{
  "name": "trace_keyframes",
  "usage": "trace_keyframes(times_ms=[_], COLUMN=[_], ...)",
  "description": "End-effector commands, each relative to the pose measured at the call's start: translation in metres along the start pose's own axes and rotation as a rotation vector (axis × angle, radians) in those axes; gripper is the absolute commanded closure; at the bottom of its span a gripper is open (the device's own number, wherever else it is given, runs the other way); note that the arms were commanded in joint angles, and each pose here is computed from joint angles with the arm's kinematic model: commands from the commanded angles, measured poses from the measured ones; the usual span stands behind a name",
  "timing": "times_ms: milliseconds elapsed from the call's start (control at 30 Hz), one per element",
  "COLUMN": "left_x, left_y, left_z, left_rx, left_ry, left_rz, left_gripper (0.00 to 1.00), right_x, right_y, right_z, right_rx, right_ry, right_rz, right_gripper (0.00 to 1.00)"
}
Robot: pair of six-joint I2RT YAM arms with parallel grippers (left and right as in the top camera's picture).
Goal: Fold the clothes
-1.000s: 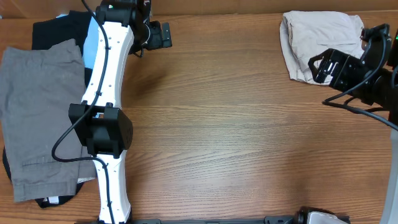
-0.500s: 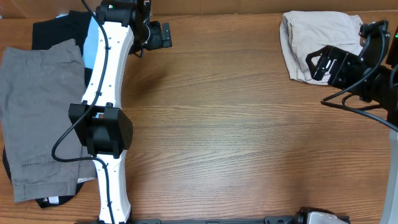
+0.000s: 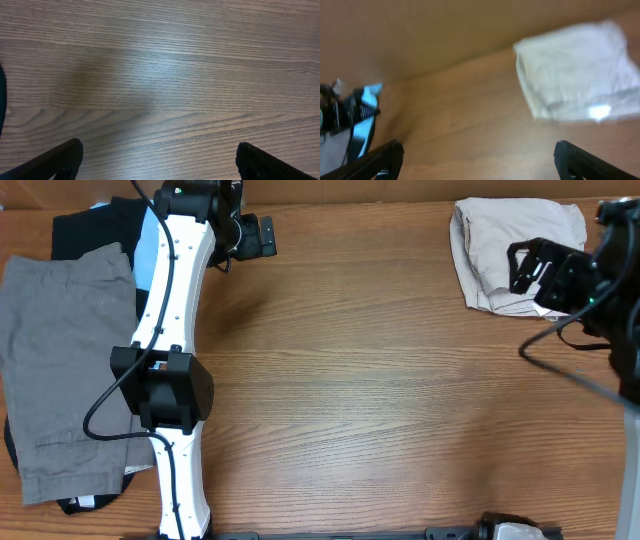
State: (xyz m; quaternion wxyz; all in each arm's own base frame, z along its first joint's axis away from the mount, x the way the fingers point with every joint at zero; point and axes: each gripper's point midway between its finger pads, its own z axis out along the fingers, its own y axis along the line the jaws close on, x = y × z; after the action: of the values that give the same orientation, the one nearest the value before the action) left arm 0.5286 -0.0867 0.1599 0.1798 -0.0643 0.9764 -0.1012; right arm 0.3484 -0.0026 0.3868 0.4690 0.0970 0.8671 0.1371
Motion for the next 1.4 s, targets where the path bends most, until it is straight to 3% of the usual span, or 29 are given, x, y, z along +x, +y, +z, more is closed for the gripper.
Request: trace_keyframes(times_ms=[0,133,367,633,867,1367], left_x=[-0.005,-0.005,-0.005,-0.005,-0.005,-0.005], left_y=[-0.003,-0.003,-0.003,-0.003,-0.003,-0.003], left_z=[-0.006,-0.006,-0.006,-0.006,-0.006,-0.006], left_rx=[-0.001,-0.001,-0.001,-0.001,-0.001,-0.001], left_ry=[-0.024,-0.024,-0.024,-0.024,-0.024,-0.024], left_rz=[0.027,0.027,0.027,0.027,0.027,0.027], left_gripper=[0.00,0.00,0.00,0.00,0.00,0.00], right_x=[-0.004,0.004,0.068,0.147,0.194,0.229], right_y=[0.003,0.004,-0.008,-0.009,-0.025,-0.049], right_z=[-0.027,-0.035,-0.030,0.003,0.022,0.036], right_rx=[0.000,-0.048,-0.108,-0.211,-0.233,-0.152], right_ry=[-0.148,-0.316,-0.440,-0.445,-0.507,-0.508], right_rz=[-0.034,-0.058,-0.019,-0.032,-0.045,-0.021], right_gripper=[0.00,0.00,0.00,0.00,0.00,0.00])
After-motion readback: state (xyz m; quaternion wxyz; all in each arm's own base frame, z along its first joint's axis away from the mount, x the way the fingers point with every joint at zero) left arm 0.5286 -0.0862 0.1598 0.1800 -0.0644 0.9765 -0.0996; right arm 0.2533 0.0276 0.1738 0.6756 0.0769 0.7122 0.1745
